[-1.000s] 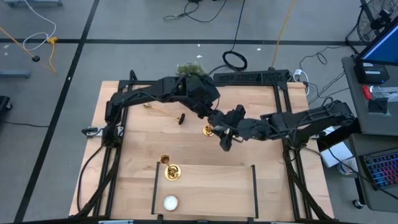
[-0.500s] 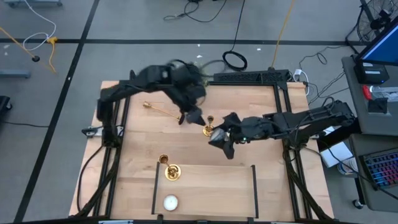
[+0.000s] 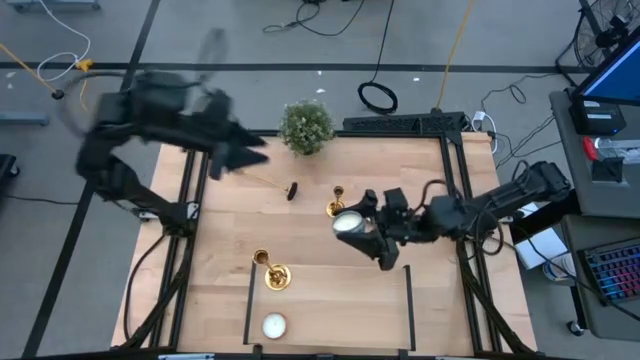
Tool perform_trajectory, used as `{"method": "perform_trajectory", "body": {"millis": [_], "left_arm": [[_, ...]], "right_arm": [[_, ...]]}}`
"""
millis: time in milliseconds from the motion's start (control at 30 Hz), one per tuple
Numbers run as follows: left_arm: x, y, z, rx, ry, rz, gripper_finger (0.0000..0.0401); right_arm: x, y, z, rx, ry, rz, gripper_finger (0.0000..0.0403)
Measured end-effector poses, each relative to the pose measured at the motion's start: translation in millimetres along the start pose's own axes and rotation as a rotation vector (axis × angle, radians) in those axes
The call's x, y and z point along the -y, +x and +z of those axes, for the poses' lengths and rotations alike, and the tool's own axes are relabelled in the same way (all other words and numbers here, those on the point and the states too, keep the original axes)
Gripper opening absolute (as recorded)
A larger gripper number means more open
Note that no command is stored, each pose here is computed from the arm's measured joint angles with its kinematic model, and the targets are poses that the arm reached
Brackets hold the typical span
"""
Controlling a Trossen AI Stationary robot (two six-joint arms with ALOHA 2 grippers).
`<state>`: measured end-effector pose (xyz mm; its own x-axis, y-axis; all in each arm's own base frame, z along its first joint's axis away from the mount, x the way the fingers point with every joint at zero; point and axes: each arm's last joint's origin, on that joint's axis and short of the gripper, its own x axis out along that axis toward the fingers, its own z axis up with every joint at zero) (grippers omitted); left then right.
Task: Pick & Place candle stick holders
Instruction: Put the light blue scented candle on the shelf
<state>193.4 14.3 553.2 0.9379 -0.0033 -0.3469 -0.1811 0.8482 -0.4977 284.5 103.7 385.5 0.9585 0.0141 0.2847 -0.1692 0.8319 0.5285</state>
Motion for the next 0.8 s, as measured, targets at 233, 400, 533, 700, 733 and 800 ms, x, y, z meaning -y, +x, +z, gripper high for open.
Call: {"method": "perform_trajectory", "body": {"millis": [233,400,533,700,733,800], "left_arm": [[22.7,-38.0,-16.3,0.143,-0.103,0.077,0.0265],[43.3,-20.9,-33.4,0.11,-0.137,0.119,0.0258],[67.4,11.7,-50.9,0.09,-0.136,0.163,0.0251],[95.7,57.8,-81.9,0.026,-0.129,0.215,0.0238],[101.0,64.3,-88.9,0.015,-0.122,0.222,0.0234],[110.0,72.4,-100.5,-0.014,-0.106,0.218,0.0226]], "right_arm": [[7.1,-23.9,-48.7,-0.049,-0.081,-0.268,0.0287],[-6.6,-22.9,-59.2,-0.116,-0.132,-0.255,0.0287],[-18.6,-15.2,-69.1,-0.178,-0.142,-0.227,0.0287],[-27.3,-3.9,-100.3,-0.274,-0.117,-0.173,0.0287],[-29.4,-2.4,-105.2,-0.288,-0.114,-0.16,0.0287],[-32.4,0.2,-114.3,-0.306,-0.104,-0.153,0.0287]]}}
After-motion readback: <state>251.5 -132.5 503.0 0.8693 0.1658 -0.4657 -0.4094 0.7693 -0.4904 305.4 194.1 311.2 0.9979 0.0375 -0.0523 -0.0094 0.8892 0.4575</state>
